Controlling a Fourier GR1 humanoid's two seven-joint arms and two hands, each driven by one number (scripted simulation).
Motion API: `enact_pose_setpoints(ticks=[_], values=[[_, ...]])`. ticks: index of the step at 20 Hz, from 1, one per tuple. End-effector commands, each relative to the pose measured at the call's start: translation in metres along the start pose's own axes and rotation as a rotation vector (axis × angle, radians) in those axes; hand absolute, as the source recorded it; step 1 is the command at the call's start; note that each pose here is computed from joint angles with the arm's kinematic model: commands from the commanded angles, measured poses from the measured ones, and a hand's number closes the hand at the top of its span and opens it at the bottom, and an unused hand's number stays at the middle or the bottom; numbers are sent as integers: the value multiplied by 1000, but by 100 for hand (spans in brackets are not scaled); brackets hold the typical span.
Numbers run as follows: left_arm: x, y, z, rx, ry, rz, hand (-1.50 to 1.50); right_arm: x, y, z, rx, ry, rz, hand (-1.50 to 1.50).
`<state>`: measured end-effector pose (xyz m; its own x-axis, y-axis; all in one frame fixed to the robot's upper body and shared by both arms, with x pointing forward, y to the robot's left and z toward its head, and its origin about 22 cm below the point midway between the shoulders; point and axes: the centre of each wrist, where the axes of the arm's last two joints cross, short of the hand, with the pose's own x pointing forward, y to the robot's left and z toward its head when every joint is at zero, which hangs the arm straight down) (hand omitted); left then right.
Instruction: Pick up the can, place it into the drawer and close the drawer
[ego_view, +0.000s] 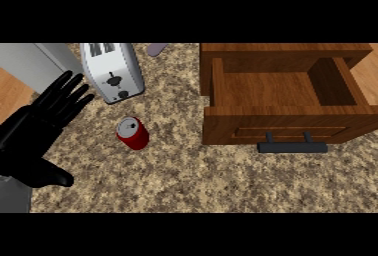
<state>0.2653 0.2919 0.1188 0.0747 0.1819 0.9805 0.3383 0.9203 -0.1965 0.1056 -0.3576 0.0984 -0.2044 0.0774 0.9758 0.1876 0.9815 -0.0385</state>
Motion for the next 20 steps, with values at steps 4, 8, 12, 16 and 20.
enact_pose_setpoints(ticks=[4,8,12,16,20], values=[[-16,12,-25,27,36,-7,-150,2,-10,8,8,-10,0,-150],[-40,16,-22,20,49,-22,-150,3,-12,22,2,-34,-6,-150],[-77,-24,-51,35,65,-72,-150,8,-17,19,9,-12,3,-150],[-98,-2,-43,60,84,-43,-150,2,-7,15,6,0,3,-150],[-102,16,-35,104,60,-72,-150,-6,-24,23,-8,-4,-10,-150]])
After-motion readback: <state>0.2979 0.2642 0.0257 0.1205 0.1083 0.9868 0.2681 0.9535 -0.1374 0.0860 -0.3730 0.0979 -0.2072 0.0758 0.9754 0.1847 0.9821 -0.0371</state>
